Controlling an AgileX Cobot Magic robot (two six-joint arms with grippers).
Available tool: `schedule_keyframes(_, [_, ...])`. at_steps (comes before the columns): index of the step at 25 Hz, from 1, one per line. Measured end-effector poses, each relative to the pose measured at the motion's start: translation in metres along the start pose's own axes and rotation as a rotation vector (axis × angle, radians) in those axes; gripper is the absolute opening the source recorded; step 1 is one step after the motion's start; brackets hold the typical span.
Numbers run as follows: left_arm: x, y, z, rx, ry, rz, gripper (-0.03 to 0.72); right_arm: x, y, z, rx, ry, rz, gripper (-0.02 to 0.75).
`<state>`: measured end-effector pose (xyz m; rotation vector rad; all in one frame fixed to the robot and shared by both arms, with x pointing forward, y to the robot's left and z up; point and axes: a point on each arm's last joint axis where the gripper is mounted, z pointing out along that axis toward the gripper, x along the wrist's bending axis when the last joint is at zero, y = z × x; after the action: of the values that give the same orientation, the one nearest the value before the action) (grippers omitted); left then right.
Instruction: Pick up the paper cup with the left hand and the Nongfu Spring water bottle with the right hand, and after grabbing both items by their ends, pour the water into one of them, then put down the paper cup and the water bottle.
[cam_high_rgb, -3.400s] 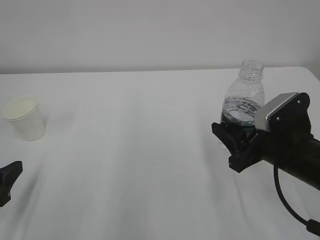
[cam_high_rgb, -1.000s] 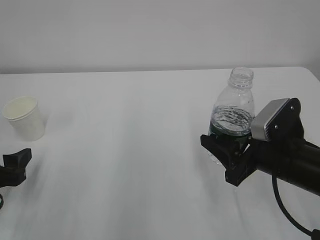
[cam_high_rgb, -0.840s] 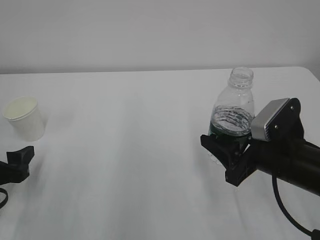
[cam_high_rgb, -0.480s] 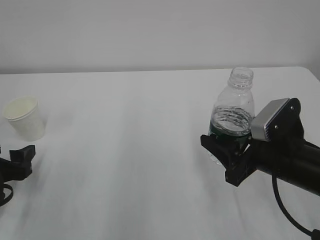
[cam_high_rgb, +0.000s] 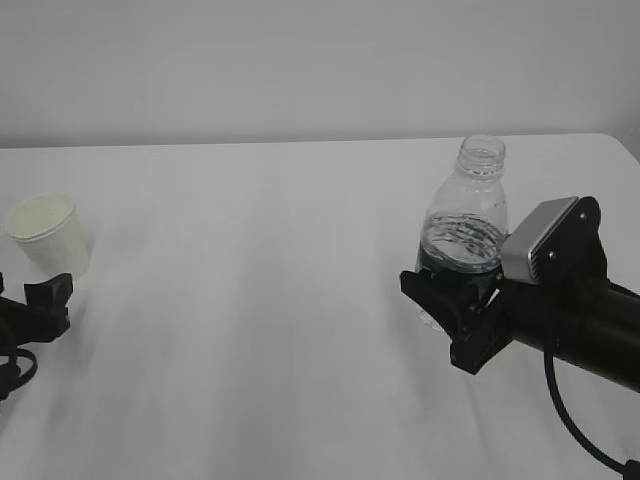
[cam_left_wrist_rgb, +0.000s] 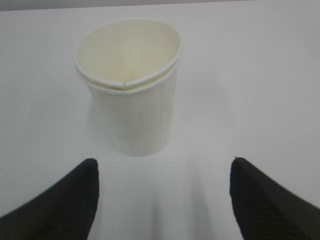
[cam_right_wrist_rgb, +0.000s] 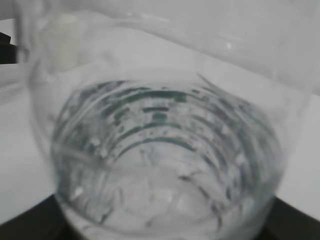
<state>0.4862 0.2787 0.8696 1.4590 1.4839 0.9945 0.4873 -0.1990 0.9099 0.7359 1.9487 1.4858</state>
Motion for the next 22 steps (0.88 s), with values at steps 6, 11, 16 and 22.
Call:
schedule_keyframes(6, [0.01,-0.011,0.004,0.045,0.006,0.007,0.587,0.0,0.0,0.0,0.0,0.0,0.0,0.463])
schedule_keyframes(11, [0.023,-0.011,0.005,0.048,-0.002,0.01,0.587,0.0,0.0,0.0,0.0,0.0,0.0,0.463])
schedule_keyframes(16, [0.032,-0.011,0.008,0.044,-0.016,0.016,0.587,0.0,0.0,0.0,0.0,0.0,0.0,0.463])
schedule_keyframes(22, [0.032,-0.01,0.024,0.027,-0.057,0.036,0.584,0.0,0.0,0.0,0.0,0.001,0.0,0.463])
